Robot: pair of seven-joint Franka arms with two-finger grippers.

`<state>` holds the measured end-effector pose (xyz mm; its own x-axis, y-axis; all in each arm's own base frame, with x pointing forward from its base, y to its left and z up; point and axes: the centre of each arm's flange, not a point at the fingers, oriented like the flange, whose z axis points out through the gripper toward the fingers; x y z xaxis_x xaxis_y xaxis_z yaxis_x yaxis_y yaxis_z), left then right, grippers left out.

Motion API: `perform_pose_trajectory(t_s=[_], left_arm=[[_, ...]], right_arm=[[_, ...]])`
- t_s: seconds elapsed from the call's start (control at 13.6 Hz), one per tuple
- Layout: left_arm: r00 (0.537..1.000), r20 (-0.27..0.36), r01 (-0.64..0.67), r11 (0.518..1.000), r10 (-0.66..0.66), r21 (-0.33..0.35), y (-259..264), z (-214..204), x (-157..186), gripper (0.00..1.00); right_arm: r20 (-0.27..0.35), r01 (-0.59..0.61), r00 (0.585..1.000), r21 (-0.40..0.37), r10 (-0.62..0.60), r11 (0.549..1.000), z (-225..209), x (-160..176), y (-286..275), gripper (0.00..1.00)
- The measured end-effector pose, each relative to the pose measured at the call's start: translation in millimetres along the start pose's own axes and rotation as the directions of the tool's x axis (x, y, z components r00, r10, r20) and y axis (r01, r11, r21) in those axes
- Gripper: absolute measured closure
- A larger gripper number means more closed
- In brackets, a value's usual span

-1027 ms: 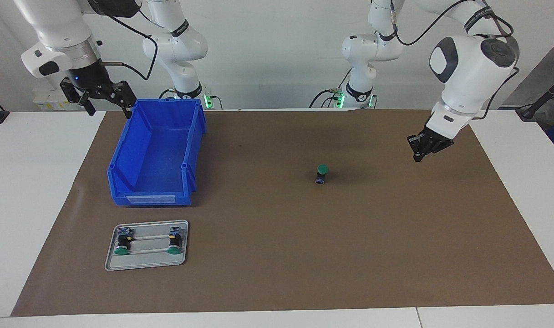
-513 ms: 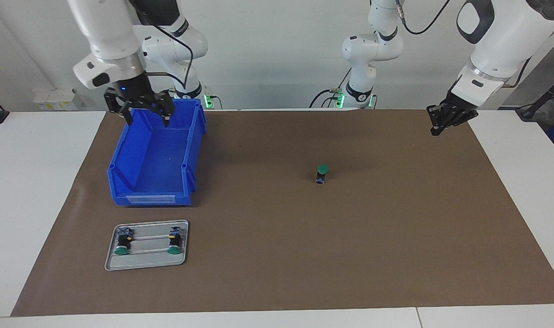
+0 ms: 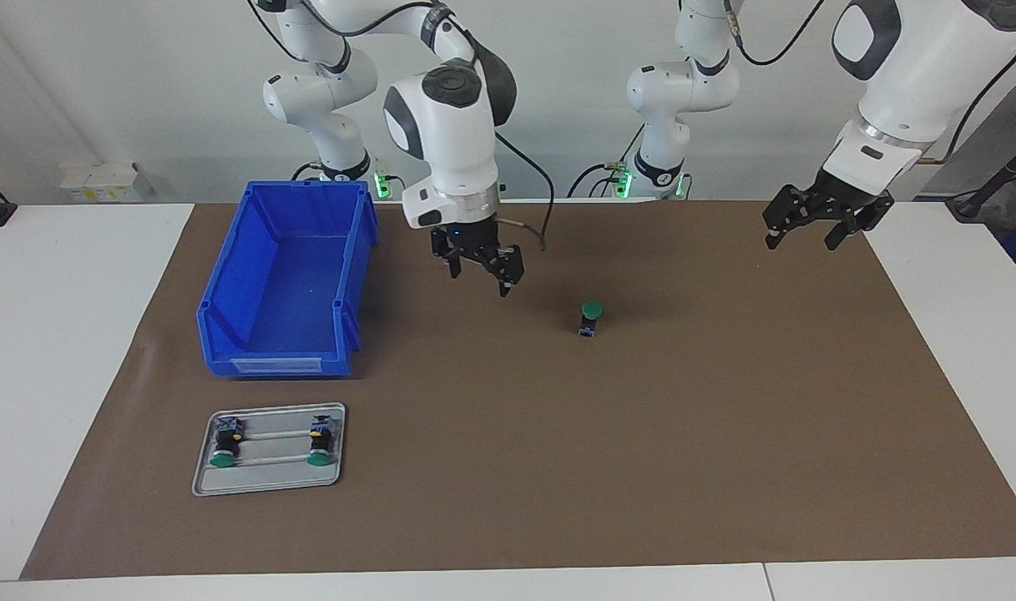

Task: Place and press button with both arms

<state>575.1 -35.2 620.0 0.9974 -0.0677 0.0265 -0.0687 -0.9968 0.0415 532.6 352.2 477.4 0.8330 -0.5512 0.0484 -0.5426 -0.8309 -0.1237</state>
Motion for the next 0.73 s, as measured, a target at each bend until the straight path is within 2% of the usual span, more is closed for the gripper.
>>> perform_pose_trajectory(t_s=[0.29,0.73], left_arm=[[1.0,-0.029,0.008,1.0,-0.008,0.006,-6,0,5,0.0],[0.999,-0.027,0.022,0.999,-0.021,0.023,-14,9,9,0.0]], right_arm=[[0.0,-0.067,0.998,0.031,0.067,0.997,21,-41,-26,0.0],[0.012,-0.078,0.997,0.046,0.078,0.996,91,-140,-68,0.0]])
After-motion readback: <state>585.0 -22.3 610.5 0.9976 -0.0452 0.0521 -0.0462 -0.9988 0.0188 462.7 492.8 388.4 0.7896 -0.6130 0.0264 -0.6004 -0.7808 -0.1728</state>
